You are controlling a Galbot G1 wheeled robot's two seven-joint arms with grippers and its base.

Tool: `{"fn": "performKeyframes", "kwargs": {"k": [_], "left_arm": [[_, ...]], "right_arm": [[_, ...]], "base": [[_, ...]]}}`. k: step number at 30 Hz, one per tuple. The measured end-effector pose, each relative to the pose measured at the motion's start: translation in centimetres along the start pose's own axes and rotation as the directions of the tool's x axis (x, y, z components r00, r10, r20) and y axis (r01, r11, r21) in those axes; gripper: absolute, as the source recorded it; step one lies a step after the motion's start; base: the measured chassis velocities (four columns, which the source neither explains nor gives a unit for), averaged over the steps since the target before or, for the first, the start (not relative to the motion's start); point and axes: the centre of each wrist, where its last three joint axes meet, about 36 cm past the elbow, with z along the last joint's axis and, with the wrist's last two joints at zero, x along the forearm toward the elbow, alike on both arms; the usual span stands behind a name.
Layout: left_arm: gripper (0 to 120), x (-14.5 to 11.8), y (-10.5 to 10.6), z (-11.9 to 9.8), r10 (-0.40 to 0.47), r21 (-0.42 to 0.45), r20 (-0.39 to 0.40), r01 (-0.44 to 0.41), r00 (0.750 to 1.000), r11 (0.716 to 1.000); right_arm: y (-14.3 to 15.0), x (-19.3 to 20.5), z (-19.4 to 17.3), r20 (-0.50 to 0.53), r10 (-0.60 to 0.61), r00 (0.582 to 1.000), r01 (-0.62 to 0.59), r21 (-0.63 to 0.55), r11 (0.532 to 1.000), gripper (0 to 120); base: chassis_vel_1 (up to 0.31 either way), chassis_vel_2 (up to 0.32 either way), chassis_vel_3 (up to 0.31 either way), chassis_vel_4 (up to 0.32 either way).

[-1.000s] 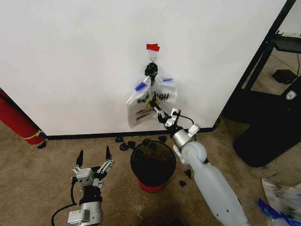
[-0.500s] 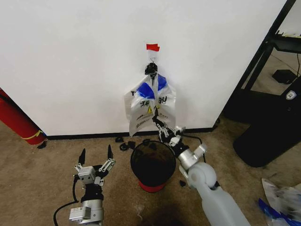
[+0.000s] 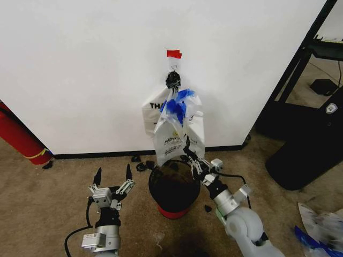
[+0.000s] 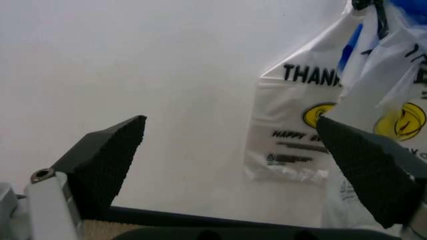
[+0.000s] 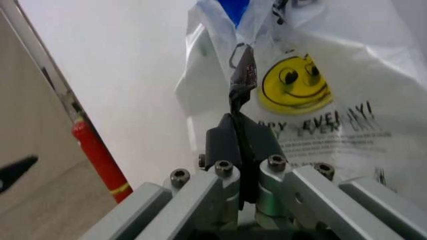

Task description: Pick up the garbage bag from the wall and place it over the trash bin.

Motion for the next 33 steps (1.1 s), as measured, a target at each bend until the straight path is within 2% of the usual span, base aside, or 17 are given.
{"fn": "performKeyframes", "kwargs": {"k": [8,12,19,33], "left_arm": [[100,0.1,0.1,0.1,0.009,0.003,-0.004,-0.009,1.000,1.000],[100,0.1,0.1,0.1,0.013,0.007,-0.004,-0.013,1.000,1.000],[100,0.2,0.2,0.3,0.018,0.010,-0.010,-0.018,1.000,1.000],[100,0.3,0.0,0.6,0.027,0.019,-0.016,-0.027,1.000,0.999]], "right_arm": [[0.9,2.1,0.2,-0.014,0.022,1.000,-0.020,0.125,0.992,0],[1.3,4.2,0.3,-0.018,0.043,0.999,-0.038,0.230,0.972,0],[1.8,7.0,0.8,-0.028,0.059,0.998,-0.047,0.330,0.943,0],[3.1,11.6,1.8,-0.012,0.060,0.998,-0.049,0.427,0.903,0]], "base": [[0.000,0.000,0.000,0.000],[0.000,0.000,0.000,0.000],[0.000,0.000,0.000,0.000],[0.000,0.000,0.000,0.000]]}}
